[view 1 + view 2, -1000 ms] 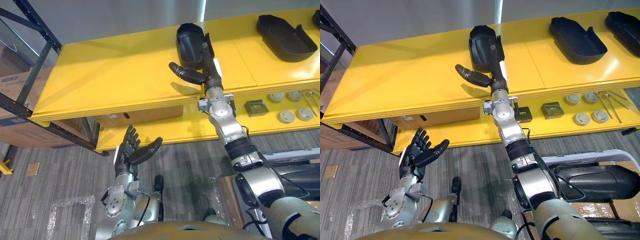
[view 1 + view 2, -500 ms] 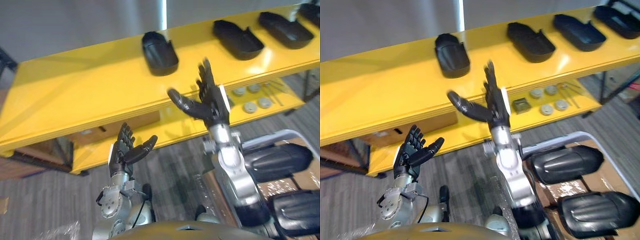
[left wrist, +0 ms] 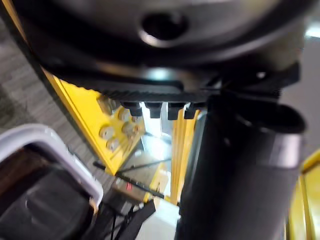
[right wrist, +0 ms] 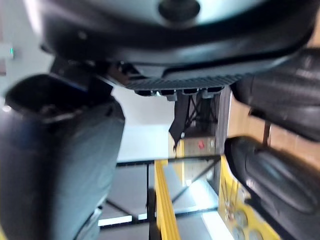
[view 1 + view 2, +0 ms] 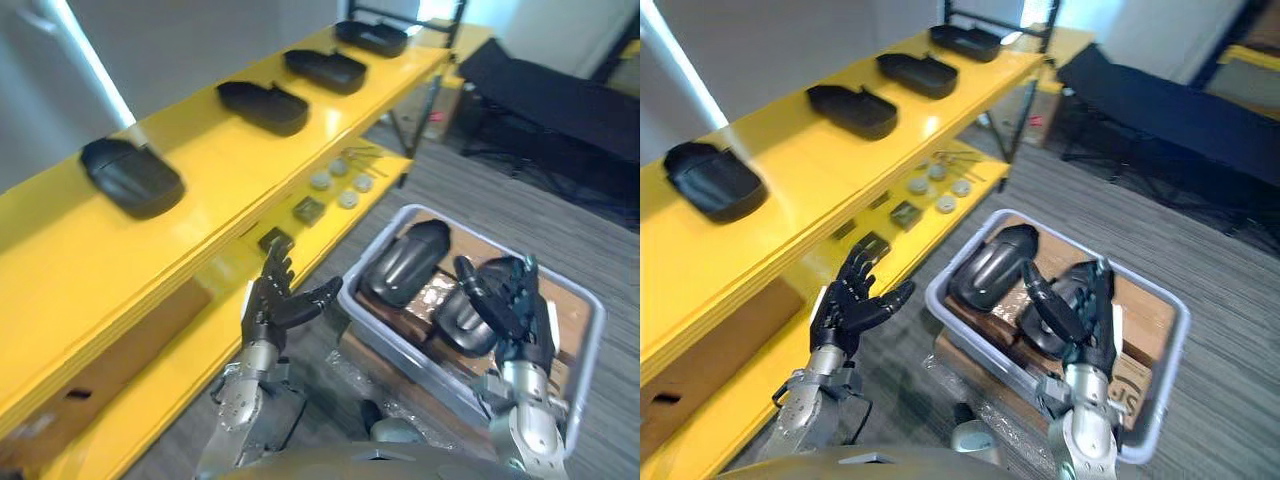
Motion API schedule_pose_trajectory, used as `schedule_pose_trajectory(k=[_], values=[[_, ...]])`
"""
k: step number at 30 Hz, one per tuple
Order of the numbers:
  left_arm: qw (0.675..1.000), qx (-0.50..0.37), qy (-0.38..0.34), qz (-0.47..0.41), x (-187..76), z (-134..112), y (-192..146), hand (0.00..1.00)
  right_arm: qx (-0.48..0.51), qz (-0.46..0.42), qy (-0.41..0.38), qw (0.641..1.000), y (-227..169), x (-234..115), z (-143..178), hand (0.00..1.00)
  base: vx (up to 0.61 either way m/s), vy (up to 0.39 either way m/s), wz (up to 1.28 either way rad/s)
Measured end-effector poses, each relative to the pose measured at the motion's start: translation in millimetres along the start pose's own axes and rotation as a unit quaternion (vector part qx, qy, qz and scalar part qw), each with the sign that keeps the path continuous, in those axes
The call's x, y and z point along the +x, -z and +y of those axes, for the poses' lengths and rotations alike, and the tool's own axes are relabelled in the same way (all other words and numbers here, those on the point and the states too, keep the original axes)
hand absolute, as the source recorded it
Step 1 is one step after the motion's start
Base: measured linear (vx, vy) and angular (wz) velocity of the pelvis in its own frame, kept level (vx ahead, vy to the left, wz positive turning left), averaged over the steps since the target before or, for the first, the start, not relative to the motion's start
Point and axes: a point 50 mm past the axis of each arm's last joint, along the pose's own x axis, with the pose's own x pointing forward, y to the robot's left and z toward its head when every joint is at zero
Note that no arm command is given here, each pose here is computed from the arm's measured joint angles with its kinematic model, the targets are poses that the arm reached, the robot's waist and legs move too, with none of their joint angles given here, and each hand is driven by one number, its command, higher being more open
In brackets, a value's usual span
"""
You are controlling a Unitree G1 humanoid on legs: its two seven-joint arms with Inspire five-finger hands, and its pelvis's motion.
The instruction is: Walk over and take three plastic housings, then place them on the shelf
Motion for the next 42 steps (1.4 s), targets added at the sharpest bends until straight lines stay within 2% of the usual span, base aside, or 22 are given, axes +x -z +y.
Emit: schedule_pose_trajectory(k=[3, 8, 11, 12, 16, 18, 24, 29, 32, 35, 38, 42], values=[[1.000, -0.011, 0.014, -0.014, 3, -12, -7, 1.00, 0.047, 0.020, 0.012, 0.999, 5, -13, -4, 1.00, 0.03, -0.050, -0.29], [0.999, -0.025, 0.020, -0.041, 4, -19, -21, 1.00, 0.082, 0.030, -0.066, 0.994, 7, -18, 26, 1.00, 0.01, -0.035, -0.07], [0.999, -0.026, 0.010, -0.047, 6, -18, -24, 1.00, 0.090, 0.013, -0.110, 0.990, 3, -9, 43, 1.00, 0.00, -0.007, -0.46], [0.998, -0.024, -0.018, -0.053, 4, -8, -27, 1.00, 0.081, -0.006, -0.138, 0.987, -1, 6, 52, 1.00, 0.00, 0.081, -1.13], [0.995, -0.014, -0.076, -0.069, -1, 19, -36, 1.00, 0.064, -0.025, -0.162, 0.984, -2, 31, 63, 1.00, 0.05, 0.110, -0.86], [0.993, -0.012, -0.085, -0.077, 0, 24, -39, 1.00, 0.065, -0.019, -0.157, 0.985, 1, 31, 63, 1.00, 0.03, 0.086, -0.40], [0.993, -0.021, -0.084, -0.080, 0, 21, -39, 1.00, 0.121, 0.048, -0.163, 0.978, 22, 6, 76, 1.00, -0.01, 0.073, 0.02], [0.992, -0.046, -0.057, -0.106, 1, 10, -44, 1.00, 0.142, 0.106, -0.119, 0.977, 42, -21, 64, 1.00, -0.09, 0.036, 0.09], [0.989, -0.045, -0.064, -0.124, -1, 12, -50, 1.00, 0.162, 0.113, -0.131, 0.971, 43, -24, 62, 1.00, -0.23, 0.037, -0.72], [0.986, -0.046, -0.092, -0.134, 0, 18, -54, 1.00, 0.175, 0.103, -0.195, 0.960, 38, -19, 78, 1.00, -0.13, -0.093, -0.86], [0.981, -0.034, -0.129, -0.141, 0, 35, -57, 1.00, 0.171, 0.096, -0.261, 0.945, 37, -8, 114, 1.00, -0.02, -0.272, -0.50], [0.975, -0.028, -0.172, -0.140, -7, 56, -57, 1.00, 0.143, 0.110, -0.261, 0.949, 49, 0, 124, 1.00, 0.02, -0.521, -0.30]])
